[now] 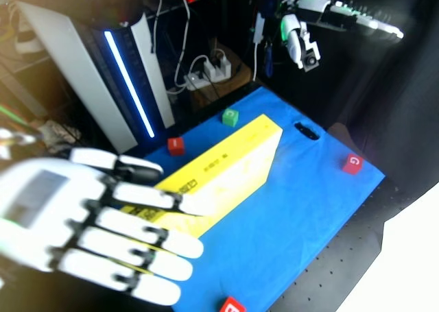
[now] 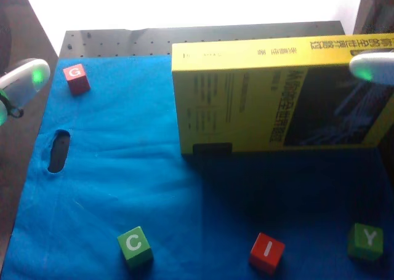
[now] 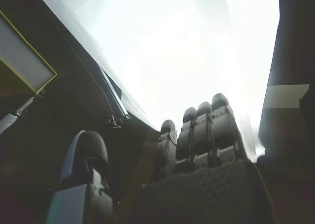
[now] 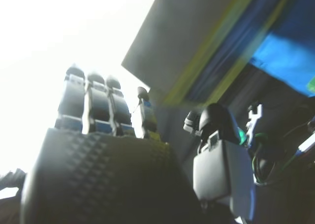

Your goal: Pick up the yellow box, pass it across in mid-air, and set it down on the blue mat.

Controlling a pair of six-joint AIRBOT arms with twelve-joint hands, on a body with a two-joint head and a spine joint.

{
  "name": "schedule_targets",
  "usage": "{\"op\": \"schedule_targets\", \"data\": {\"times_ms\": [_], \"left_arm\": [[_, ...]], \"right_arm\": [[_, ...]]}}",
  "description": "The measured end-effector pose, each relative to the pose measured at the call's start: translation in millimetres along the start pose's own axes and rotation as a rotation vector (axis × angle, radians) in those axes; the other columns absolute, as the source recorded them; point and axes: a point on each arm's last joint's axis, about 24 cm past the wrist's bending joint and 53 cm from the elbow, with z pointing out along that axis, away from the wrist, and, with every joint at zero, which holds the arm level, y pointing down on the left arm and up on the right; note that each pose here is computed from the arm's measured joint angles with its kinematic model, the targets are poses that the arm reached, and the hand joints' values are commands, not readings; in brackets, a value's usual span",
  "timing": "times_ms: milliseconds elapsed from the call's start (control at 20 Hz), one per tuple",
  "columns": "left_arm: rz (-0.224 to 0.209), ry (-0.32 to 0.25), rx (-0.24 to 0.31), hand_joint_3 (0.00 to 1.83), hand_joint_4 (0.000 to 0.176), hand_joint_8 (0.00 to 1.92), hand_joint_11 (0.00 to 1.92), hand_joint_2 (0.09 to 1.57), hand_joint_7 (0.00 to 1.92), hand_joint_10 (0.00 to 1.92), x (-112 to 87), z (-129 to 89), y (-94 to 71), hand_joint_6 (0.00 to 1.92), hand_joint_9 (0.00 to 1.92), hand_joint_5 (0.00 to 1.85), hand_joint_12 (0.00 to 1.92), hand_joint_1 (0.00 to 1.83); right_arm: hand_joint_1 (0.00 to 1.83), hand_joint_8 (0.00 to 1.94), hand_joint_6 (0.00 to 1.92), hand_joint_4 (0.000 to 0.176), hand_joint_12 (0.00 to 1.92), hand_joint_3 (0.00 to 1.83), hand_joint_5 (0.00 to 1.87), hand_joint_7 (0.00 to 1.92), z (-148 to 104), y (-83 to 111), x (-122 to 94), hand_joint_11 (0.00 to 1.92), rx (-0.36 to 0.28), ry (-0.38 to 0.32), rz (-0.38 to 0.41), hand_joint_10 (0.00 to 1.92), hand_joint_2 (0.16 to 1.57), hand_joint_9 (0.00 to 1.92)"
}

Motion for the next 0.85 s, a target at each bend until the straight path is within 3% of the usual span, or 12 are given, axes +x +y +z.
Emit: {"op": "schedule_targets", "data": {"times_ms": [150, 200, 250, 350, 400, 450, 550, 600, 650, 700, 750, 850], "left_arm": [[0.001, -0.001, -0.005, 0.00, 0.158, 0.00, 0.00, 1.22, 0.00, 0.00, -0.3, 0, 1.3, 0.00, 0.00, 0.00, 0.00, 0.46], [0.002, -0.001, -0.005, 0.00, 0.159, 0.00, 0.00, 1.22, 0.00, 0.00, -0.4, 0, 1.4, 0.00, 0.00, 0.00, 0.00, 0.47], [0.001, -0.001, -0.005, 0.00, 0.143, 0.00, 0.00, 1.22, 0.00, 0.00, -0.3, 0, 1.3, 0.00, 0.00, 0.00, 0.00, 0.43], [0.002, 0.001, -0.005, 0.01, 0.138, 0.00, 0.00, 1.25, 0.00, 0.00, 0.0, 0, 1.3, 0.00, 0.00, 0.00, 0.00, 0.47], [0.002, 0.000, -0.005, 0.01, 0.142, 0.00, 0.00, 1.25, 0.00, 0.00, -0.2, 0, 1.4, 0.00, 0.00, 0.00, 0.00, 0.47], [0.001, 0.001, -0.006, 0.01, 0.125, 0.00, 0.00, 1.26, 0.00, 0.00, 0.0, -1, 1.9, 0.00, 0.00, 0.00, 0.00, 0.55], [0.000, 0.003, -0.006, 0.01, 0.130, 0.00, 0.00, 1.26, 0.00, 0.00, 0.5, -1, 2.0, 0.00, 0.00, 0.00, 0.00, 0.55], [0.000, 0.002, -0.006, 0.01, 0.133, 0.00, 0.00, 1.27, 0.00, 0.00, 0.1, -1, 1.9, 0.00, 0.00, 0.00, 0.00, 0.54], [0.000, 0.003, -0.006, 0.00, 0.128, 0.00, 0.00, 1.26, 0.00, 0.00, 0.3, -1, 1.9, 0.00, 0.00, 0.00, 0.00, 0.51], [0.000, 0.004, -0.003, 0.00, 0.138, 0.00, 0.02, 1.26, 0.00, 0.00, 0.6, -1, 1.3, 0.00, 0.00, 0.00, 0.01, 0.50], [0.000, 0.005, 0.000, 0.00, 0.163, 0.00, 0.00, 1.25, 0.00, 0.00, 0.6, -1, 0.7, 0.00, 0.00, 0.00, 0.18, 0.47], [-0.009, 0.005, 0.003, 0.01, 0.175, 0.00, 0.00, 1.31, 0.00, 0.00, 0.3, -1, 0.5, 0.00, 0.00, 0.00, 0.17, 0.45]], "right_arm": [[0.18, 0.00, 0.00, 0.155, 0.01, 0.00, 0.00, 0.00, -8, 11.2, -20, 0.01, -0.041, -0.075, -0.004, 0.00, 1.13, 0.00], [0.17, 0.00, 0.00, 0.123, 0.03, 0.00, 0.00, 0.00, -14, 17.0, -26, 0.05, -0.060, -0.101, -0.006, 0.00, 1.14, 0.00], [0.19, 0.00, 0.00, 0.120, 0.03, 0.00, 0.00, 0.00, -18, 21.0, -28, 0.04, -0.072, -0.115, -0.005, 0.00, 1.15, 0.00], [0.14, 0.00, 0.00, 0.071, 0.00, 0.02, 0.00, 0.00, -28, 30.9, -35, 0.00, -0.105, -0.154, -0.004, 0.00, 1.20, 0.00], [0.15, 0.00, 0.00, 0.069, 0.00, 0.02, 0.00, 0.00, -33, 35.8, -39, 0.00, -0.121, -0.180, 0.001, 0.00, 1.22, 0.00], [0.30, 0.00, 0.00, 0.063, 0.02, 0.02, 0.00, 0.00, -38, 40.4, -43, 0.05, -0.141, -0.209, 0.005, 0.01, 1.28, 0.03], [0.39, 0.00, 0.00, 0.069, 0.04, 0.01, 0.00, 0.00, -48, 41.5, -43, 0.06, -0.155, -0.234, 0.009, 0.01, 1.28, 0.02], [0.48, 0.00, 0.00, 0.083, 0.05, 0.01, 0.00, 0.00, -51, 38.7, -41, 0.07, -0.147, -0.235, 0.016, 0.00, 1.28, 0.02], [0.54, 0.00, 0.00, 0.111, 0.26, 0.00, 0.00, 0.00, -55, 33.2, -38, 0.01, -0.130, -0.238, 0.024, 0.01, 1.26, 0.02], [0.58, 0.00, 0.00, 0.115, 0.35, 0.00, 0.00, 0.00, -58, 29.2, -39, 0.00, -0.118, -0.248, 0.027, 0.01, 1.26, 0.03], [0.62, 0.00, 0.00, 0.100, 0.59, 0.00, 0.00, 0.00, -61, 27.2, -46, 0.00, -0.114, -0.279, 0.033, 0.01, 1.26, 0.06], [0.68, 0.00, 0.00, 0.098, 0.81, 0.00, 0.00, 0.00, -65, 31.4, -56, 0.00, -0.133, -0.326, 0.034, 0.01, 1.27, 0.08]]}}
